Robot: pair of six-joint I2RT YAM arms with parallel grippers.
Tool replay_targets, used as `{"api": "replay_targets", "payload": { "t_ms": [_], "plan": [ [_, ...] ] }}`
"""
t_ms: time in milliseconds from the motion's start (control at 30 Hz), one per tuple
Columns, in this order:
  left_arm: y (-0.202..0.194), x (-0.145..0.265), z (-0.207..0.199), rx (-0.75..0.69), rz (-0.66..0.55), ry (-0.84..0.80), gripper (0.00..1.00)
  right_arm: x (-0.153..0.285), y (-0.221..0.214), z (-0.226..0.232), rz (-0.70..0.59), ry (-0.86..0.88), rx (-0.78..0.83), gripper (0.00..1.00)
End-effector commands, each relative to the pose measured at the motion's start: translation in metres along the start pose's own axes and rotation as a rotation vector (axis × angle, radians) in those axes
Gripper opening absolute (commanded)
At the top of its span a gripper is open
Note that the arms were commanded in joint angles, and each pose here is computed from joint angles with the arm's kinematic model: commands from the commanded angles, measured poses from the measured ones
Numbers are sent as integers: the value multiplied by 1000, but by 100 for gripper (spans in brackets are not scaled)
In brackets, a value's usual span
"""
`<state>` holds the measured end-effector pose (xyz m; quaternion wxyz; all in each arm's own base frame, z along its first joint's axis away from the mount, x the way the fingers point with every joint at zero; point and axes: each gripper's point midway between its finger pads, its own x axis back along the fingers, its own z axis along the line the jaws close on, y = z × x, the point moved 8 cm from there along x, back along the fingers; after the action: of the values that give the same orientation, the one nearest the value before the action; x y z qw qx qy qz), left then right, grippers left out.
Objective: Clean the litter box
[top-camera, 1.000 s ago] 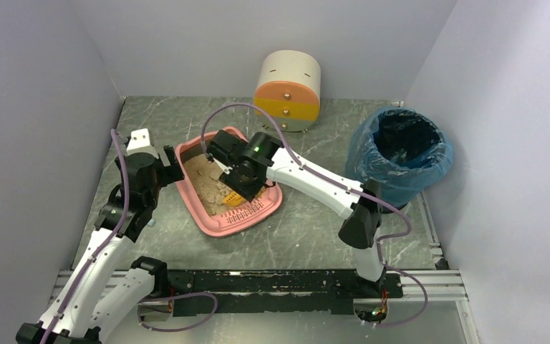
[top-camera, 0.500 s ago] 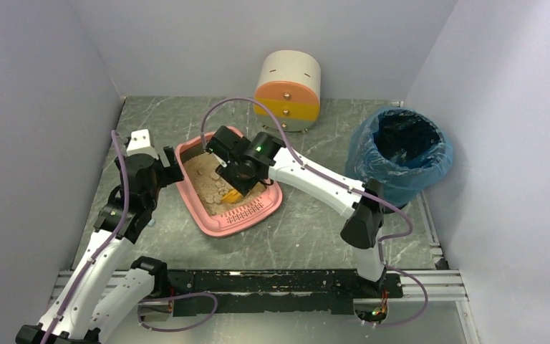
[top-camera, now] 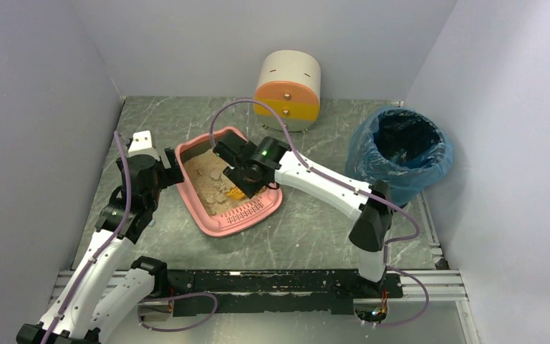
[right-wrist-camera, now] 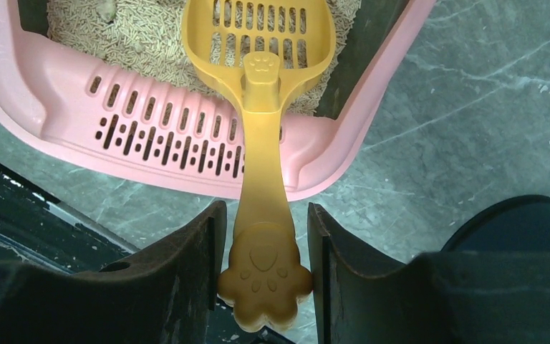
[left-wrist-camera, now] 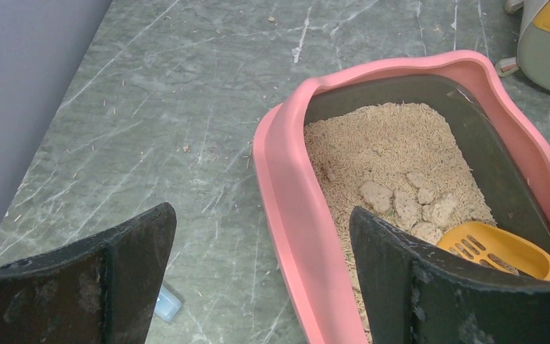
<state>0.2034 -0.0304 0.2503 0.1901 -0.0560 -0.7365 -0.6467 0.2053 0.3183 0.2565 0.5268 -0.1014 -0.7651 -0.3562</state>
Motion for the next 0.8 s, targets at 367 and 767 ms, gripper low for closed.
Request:
{"api": "replay_targets", "payload": {
  "t_ms": [367, 767],
  "plan": [
    [-4, -6, -8, -21, 19, -55, 93, -36, 1, 0, -148, 92, -48, 0],
    [-8, -9, -10, -26, 39, -70, 92, -57, -41, 4, -130, 119, -29, 15]
  ]
}}
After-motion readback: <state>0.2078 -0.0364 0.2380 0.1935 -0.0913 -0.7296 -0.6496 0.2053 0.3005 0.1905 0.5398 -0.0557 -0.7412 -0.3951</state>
